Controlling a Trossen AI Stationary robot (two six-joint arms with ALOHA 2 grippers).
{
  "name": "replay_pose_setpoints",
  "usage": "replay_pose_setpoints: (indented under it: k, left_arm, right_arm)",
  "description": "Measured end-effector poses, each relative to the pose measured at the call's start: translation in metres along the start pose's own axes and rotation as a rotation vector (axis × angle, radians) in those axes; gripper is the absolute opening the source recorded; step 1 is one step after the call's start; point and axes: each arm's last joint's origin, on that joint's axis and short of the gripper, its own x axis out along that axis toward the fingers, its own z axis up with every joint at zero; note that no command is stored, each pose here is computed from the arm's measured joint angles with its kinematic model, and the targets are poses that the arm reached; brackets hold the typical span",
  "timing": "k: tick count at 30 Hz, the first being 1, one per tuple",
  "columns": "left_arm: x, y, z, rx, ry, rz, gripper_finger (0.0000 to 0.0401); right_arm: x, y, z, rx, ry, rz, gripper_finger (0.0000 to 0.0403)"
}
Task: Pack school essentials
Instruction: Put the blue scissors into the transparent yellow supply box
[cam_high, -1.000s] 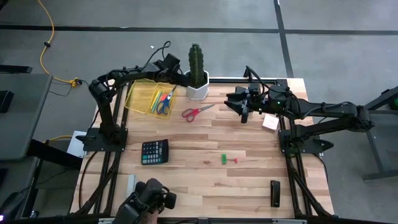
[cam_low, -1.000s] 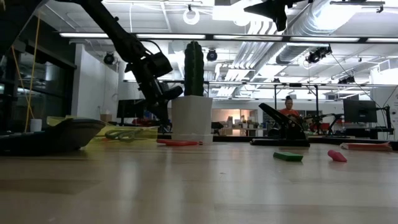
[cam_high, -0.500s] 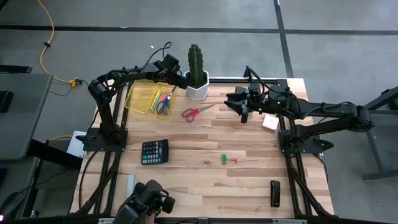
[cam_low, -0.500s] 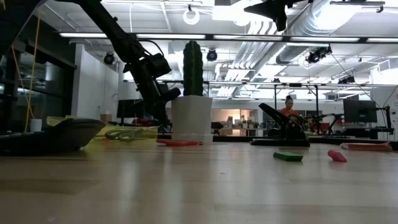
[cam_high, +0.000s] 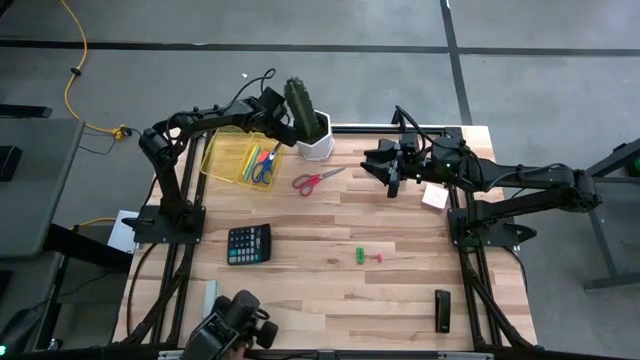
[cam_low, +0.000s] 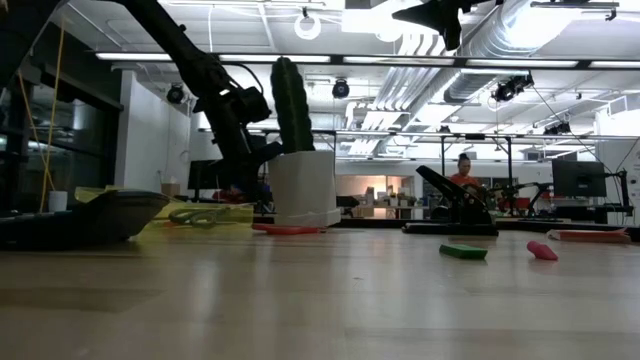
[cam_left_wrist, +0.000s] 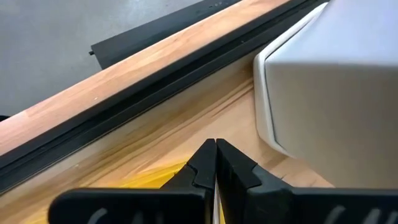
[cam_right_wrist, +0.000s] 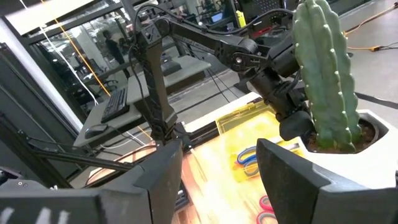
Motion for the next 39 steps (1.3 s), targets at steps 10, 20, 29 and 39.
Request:
replay_pose_setpoints:
  k: [10,20,29,39]
  left_arm:
    - [-0.014,-0.005,0.013,-0.059,-0.16,-0.039,0.0]
    - [-0.047,-0.001,0.012,0.273,-0.168,-0.036,0.0]
    - [-0.034,-0.01,0.001,0.532,-0.116,-0.201,0.0]
    - [-0.018,-0.003,-0.006,0.48,-0.238,-0.158,0.0]
  right_arm:
    - [0.0,0.0,0.0,0.011,0.001,0.001,0.0199]
    - [0.0,0.0,0.0,0.0,0.003,0.001,0.0199]
    - [0.0,0.0,-0.001,0.017,0.006,0.0,0.0199]
    - [0.0,-0.001,-0.001,0.02,0.007,-0.022,0.0199]
